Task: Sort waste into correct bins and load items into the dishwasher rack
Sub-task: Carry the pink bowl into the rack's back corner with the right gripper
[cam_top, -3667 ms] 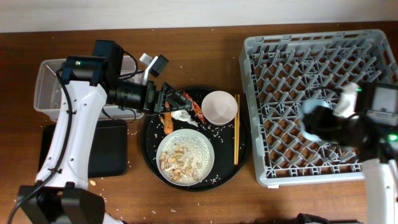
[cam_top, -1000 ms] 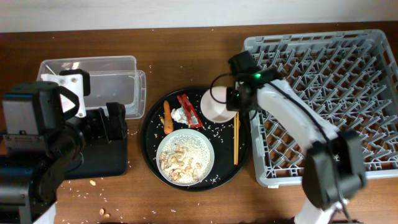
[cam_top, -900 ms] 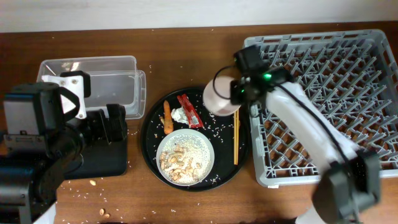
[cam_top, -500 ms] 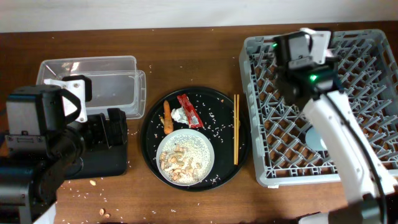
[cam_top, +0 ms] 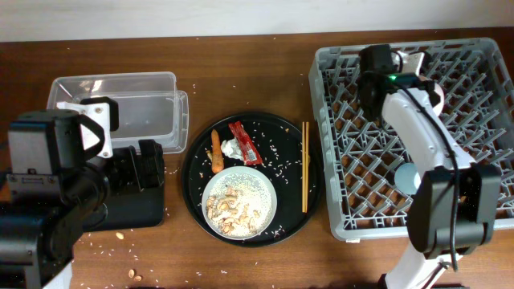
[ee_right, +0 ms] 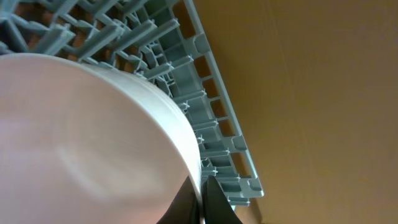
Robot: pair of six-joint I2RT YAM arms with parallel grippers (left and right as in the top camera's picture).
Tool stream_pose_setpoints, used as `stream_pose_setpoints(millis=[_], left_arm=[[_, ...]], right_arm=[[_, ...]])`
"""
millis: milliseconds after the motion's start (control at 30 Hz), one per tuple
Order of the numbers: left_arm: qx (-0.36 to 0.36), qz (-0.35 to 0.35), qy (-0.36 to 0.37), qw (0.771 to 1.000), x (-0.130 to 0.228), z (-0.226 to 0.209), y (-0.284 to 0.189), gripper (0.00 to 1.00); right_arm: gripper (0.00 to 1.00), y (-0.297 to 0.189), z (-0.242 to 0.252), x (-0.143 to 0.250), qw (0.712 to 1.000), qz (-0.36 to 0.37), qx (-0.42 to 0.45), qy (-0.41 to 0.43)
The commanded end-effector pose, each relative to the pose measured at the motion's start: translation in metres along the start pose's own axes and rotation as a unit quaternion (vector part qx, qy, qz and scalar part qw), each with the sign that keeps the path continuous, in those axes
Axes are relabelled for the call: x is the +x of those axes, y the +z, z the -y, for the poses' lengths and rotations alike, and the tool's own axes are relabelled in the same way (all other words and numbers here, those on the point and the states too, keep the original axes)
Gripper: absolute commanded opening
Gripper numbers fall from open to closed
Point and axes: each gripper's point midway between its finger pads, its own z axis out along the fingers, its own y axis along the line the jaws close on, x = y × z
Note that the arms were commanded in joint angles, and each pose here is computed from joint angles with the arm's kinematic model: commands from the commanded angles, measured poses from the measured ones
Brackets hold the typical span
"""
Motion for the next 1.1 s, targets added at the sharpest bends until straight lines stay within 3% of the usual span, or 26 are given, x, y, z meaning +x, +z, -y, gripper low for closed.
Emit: stream_pose_setpoints(millis=[0, 67, 133, 200, 267, 400, 633, 767, 867, 967, 1067], left_arm=[[-0.008, 0.006, -0.003, 1.0, 0.0, -0.003, -0.004, 1.0], [-0.008, 0.006, -0.003, 1.0, 0.0, -0.003, -0.004, 0.99], [-0.008, 0.006, -0.003, 1.0, 0.0, -0.003, -0.004, 0.99], [-0.008, 0.006, -0.003, 1.0, 0.0, -0.003, -0.004, 0.99], [-0.008, 0.006, -0.003, 1.0, 0.0, -0.003, -0.004, 0.99], [-0.008, 0.006, -0.003, 1.0, 0.0, -0.003, -0.004, 0.99], [-0.008, 0.006, -0.003, 1.0, 0.0, -0.003, -0.004, 0.99], [-0.008, 0.006, -0.003, 1.0, 0.0, -0.003, -0.004, 1.0], [-0.008, 0.006, -0.003, 1.0, 0.0, -0.003, -0.004, 0.99], [-0.008, 0.006, -0.003, 1.0, 0.0, -0.003, -0.004, 0.99], [-0.008, 0.006, -0.003, 1.0, 0.0, -0.003, -0.004, 0.99]], right_arm=[[0.04, -0.026, -0.017, -0.004, 0.999, 0.028, 0.003, -0.035], [0.06, -0.043, -0.027, -0.003, 0.997, 0.042, -0.008, -0.057], [0.22, -0.058, -0.036, -0.002, 0.995, 0.053, -0.015, -0.079], [0.27, -0.07, -0.041, -0.001, 0.993, 0.065, -0.016, -0.098], [0.04, -0.077, -0.038, -0.003, 0.992, 0.075, -0.001, -0.102], [0.04, -0.071, -0.017, -0.008, 0.993, 0.081, 0.051, -0.074], [0.04, -0.056, -0.016, -0.002, 0.998, 0.057, 0.031, -0.027], [0.04, -0.054, -0.034, 0.001, 0.995, 0.017, -0.102, 0.018], [0.11, -0.047, -0.054, -0.001, 0.963, -0.039, -0.256, 0.071], [0.22, -0.034, -0.066, 0.0, 0.89, -0.117, -0.412, 0.157], [0.38, -0.015, -0.059, 0.004, 0.825, -0.169, -0.489, 0.227]])
